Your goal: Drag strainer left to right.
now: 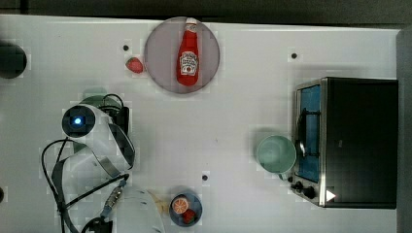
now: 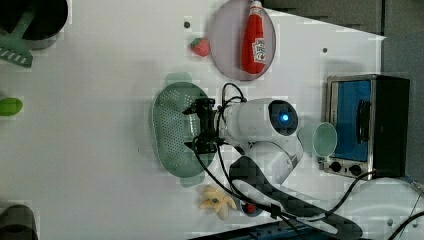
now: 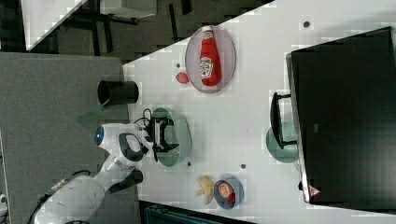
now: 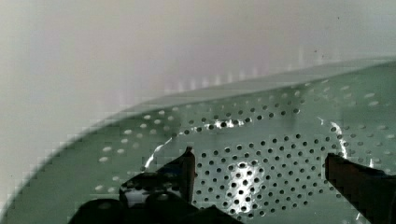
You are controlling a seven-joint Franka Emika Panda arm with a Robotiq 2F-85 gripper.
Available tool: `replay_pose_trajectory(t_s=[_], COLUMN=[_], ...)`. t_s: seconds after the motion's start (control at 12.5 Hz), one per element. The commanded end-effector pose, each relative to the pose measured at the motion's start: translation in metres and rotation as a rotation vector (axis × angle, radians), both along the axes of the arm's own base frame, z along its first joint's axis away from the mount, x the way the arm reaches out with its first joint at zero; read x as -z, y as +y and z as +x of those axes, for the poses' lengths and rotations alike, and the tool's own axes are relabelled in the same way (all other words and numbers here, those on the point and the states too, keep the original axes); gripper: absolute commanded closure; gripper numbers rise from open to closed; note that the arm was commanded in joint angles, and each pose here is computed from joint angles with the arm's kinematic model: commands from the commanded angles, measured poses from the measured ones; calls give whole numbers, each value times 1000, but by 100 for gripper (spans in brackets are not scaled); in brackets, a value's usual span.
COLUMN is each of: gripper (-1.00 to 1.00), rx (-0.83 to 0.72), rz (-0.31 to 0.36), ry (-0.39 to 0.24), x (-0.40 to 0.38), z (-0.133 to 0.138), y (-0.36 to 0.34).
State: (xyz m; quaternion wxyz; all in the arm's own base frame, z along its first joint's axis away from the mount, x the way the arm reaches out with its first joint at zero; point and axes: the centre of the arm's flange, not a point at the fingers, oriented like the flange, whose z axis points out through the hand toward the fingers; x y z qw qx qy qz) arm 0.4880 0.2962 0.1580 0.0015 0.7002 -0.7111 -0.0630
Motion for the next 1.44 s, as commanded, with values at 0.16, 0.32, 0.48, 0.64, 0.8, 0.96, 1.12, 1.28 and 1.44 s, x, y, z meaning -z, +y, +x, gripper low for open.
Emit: replay_pose_trajectory(t_s=[0.16, 0.32, 0.48, 0.64, 0.8, 0.96, 1.12, 1.28, 1.44], gripper=[-100, -100, -100, -100, -100, -100, -100, -100, -100], rx=[26, 44, 59, 78, 73, 67, 54, 24, 8], rz=[-13, -27, -41, -55, -67, -81, -93, -103, -117], ry=[0, 1, 5, 0, -4, -3, 1, 5, 7], x=[7, 11, 15, 13, 11, 8, 7, 7, 6], z=[-10, -6, -5, -1, 0, -3, -6, -8, -8], y=[-8, -20, -32, -46, -62, -79, -98, -119, -144])
